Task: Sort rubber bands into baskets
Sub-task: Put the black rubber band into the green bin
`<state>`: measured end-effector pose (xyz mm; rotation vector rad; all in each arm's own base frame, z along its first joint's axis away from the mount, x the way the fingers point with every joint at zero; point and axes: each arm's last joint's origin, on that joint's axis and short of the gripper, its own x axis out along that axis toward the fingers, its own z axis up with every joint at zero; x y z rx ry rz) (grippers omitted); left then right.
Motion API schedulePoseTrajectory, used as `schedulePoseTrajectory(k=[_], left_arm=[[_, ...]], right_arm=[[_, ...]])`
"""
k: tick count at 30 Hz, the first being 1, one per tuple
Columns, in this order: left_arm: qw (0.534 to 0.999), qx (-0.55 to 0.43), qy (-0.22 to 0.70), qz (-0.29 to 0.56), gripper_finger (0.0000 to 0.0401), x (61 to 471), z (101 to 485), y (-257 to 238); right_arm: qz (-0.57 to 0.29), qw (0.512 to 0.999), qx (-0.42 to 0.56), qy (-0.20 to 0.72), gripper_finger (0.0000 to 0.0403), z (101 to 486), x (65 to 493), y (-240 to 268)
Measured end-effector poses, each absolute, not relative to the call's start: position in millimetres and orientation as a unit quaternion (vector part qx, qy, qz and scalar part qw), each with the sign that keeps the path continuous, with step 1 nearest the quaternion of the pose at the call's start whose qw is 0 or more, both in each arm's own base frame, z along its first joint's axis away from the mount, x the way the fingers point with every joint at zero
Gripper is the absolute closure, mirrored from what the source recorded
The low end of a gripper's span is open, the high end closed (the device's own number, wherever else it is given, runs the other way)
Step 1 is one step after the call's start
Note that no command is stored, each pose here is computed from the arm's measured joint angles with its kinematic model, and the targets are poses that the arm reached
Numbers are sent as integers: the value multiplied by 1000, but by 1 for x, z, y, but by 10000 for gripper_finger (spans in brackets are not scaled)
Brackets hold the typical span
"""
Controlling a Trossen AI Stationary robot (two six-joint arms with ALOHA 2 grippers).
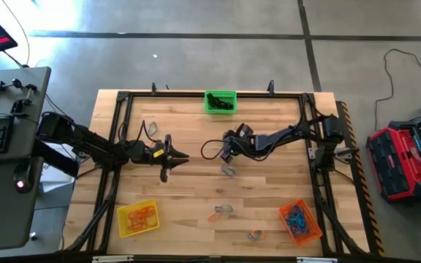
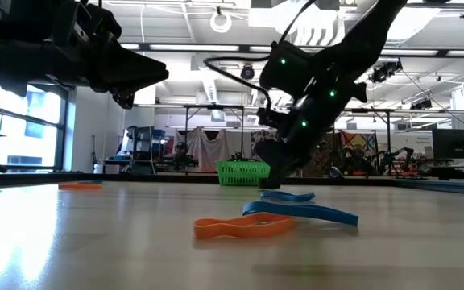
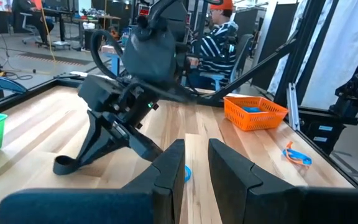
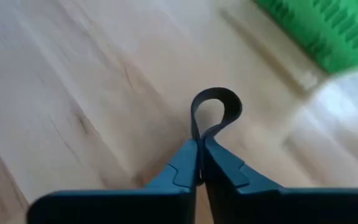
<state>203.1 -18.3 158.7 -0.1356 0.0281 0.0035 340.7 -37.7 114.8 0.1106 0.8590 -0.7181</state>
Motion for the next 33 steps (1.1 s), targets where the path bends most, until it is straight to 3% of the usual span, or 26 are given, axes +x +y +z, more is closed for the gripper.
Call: schedulePoseTrajectory(k=[8,19,33], left_arm=[[997,-74,17,7,337,203,158,-18],[997,-75,18,12,337,203,158,-18],[994,-85,42,50,337,203,152,-16]], right_arm=[[-329,864,30,379,399,154,356,-62],[-368,857,51,357,401,207,357,-165],[-347,855,111,369,402,178,339,-217]])
